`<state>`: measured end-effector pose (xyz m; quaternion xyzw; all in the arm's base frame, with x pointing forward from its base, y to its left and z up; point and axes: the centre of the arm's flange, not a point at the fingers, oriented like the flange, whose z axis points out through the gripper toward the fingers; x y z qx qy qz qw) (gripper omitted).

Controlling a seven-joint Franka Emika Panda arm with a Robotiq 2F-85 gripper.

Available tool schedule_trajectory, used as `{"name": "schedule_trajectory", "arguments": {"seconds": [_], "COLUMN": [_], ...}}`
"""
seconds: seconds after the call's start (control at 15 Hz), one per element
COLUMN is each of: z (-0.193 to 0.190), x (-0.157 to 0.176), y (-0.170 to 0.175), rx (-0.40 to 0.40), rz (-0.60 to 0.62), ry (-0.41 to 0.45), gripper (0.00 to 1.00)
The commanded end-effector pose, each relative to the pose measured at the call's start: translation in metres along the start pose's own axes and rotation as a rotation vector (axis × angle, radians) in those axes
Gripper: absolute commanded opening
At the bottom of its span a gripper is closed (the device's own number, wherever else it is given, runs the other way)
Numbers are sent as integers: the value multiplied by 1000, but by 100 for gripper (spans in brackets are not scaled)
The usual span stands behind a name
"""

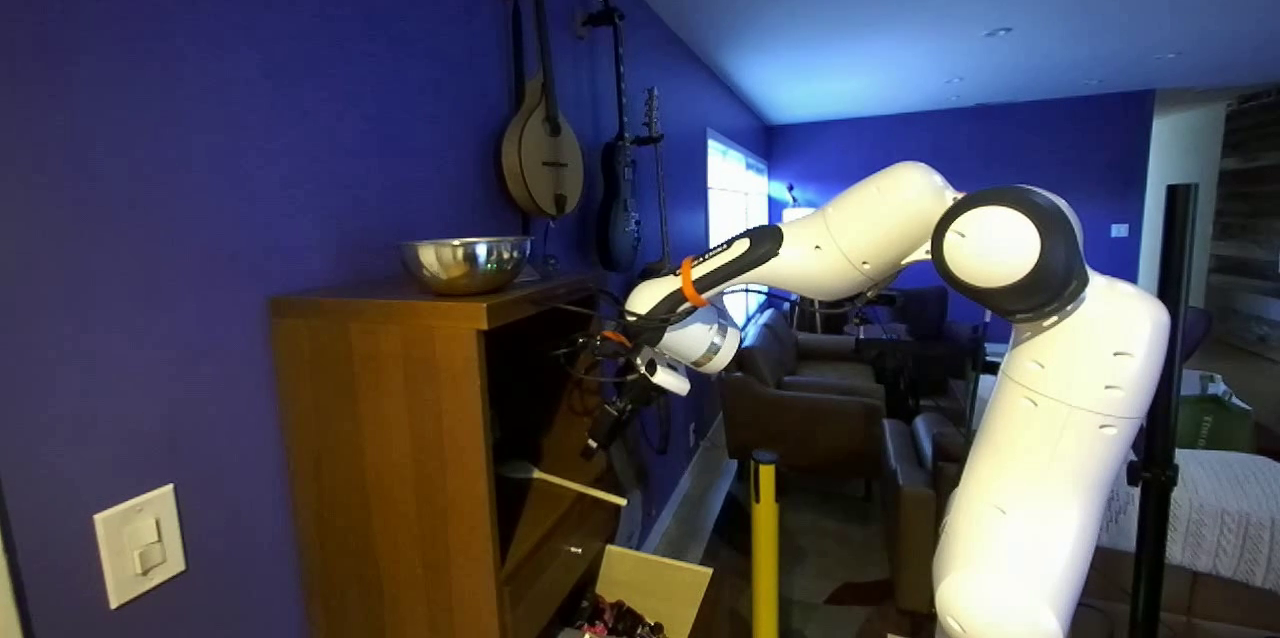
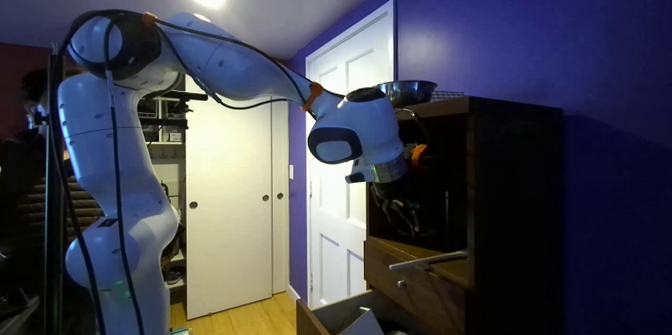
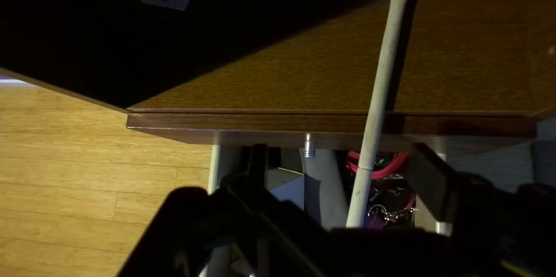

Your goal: Put the wooden spoon on the shelf above the open drawer

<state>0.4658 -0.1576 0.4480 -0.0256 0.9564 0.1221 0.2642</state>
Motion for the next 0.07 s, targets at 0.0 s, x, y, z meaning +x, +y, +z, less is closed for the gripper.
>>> {"name": "schedule_trajectory", "arguments": {"seconds": [0.0], "z": [0], "x": [0], "y": [0], "rx": [0], "rz": [0], "ry": [0], "gripper": [93]}}
